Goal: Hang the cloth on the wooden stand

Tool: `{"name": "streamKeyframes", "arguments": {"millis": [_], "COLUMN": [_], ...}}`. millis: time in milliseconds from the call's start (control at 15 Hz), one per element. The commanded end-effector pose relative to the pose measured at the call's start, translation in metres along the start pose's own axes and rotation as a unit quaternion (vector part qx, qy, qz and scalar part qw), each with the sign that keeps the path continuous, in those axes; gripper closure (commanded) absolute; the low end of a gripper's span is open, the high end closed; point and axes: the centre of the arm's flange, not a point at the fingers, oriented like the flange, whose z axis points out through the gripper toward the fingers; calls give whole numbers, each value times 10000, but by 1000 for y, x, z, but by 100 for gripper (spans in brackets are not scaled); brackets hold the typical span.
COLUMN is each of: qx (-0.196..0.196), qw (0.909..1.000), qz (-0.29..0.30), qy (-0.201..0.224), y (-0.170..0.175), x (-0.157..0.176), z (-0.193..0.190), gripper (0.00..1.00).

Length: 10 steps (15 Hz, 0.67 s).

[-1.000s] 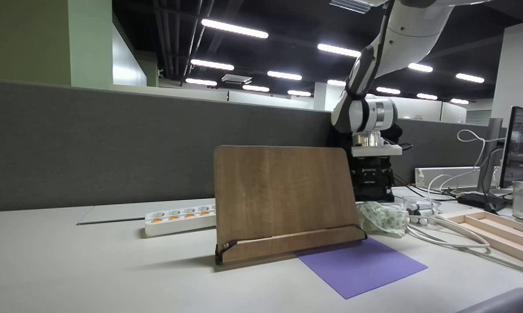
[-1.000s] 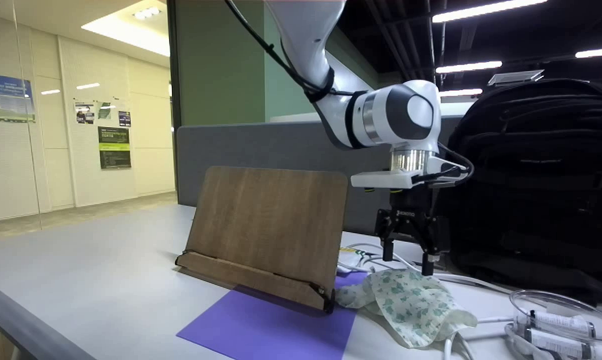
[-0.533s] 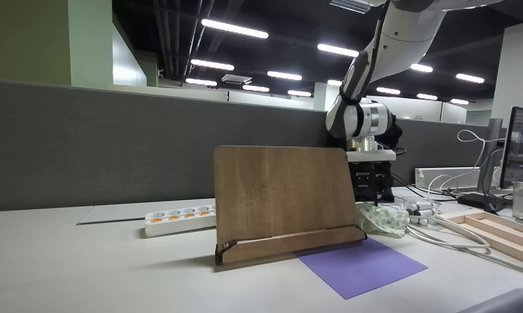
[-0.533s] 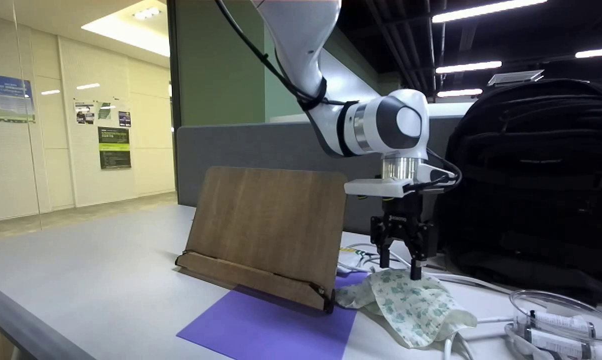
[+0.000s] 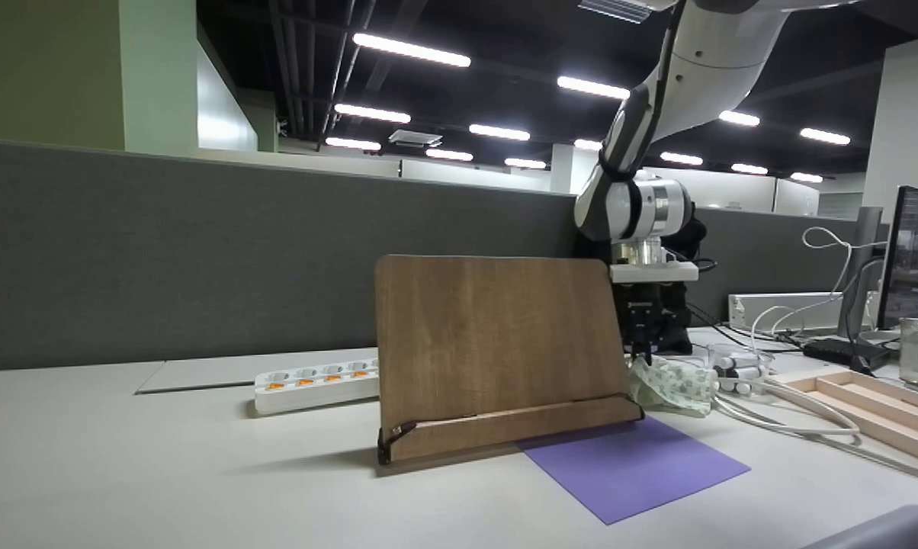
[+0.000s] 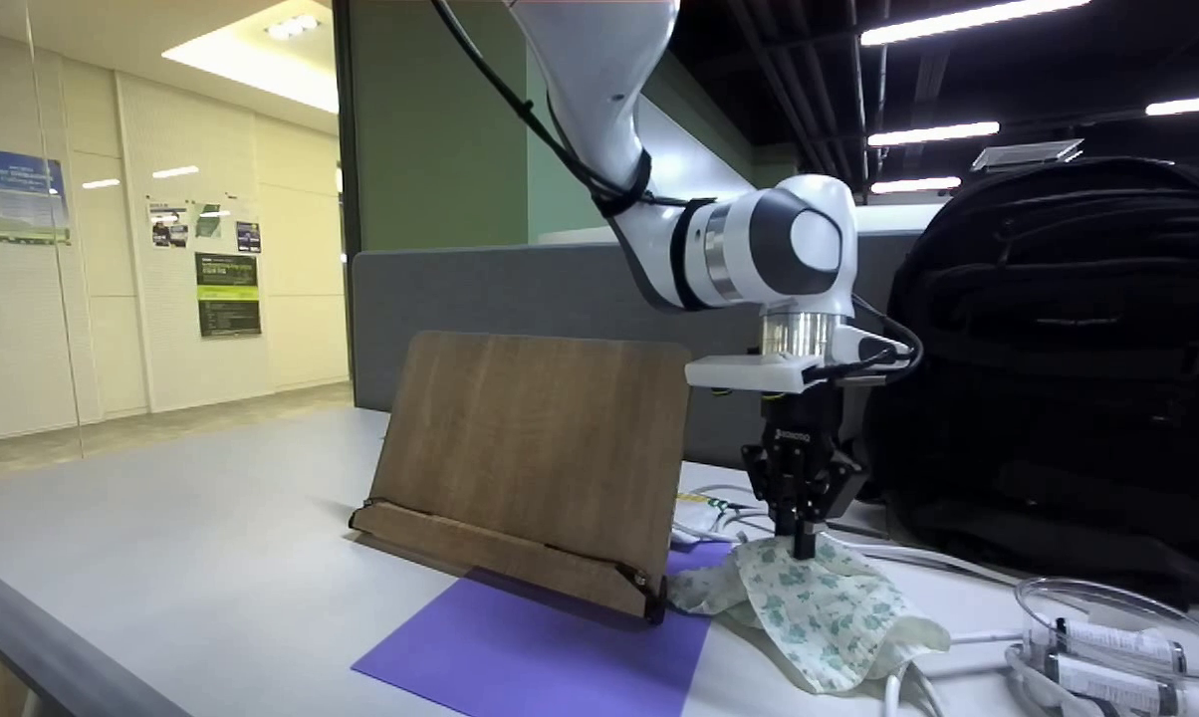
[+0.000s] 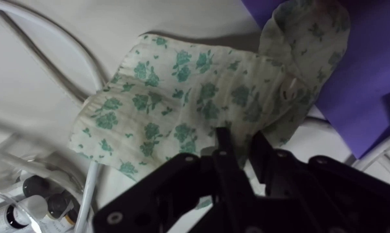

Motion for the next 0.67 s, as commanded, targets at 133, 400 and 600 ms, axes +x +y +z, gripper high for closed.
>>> {"name": "streamKeyframes", "arguments": {"millis": [133,400,600], "qx": [119,180,341], "qw": [9999,9995,9972], "qz": [4,71,214], "qy": [-81,241,631], "y": [5,3,-5], "x": [-32,-47,-64], "z": [-47,-108,-159], "gripper": [100,100,100]}}
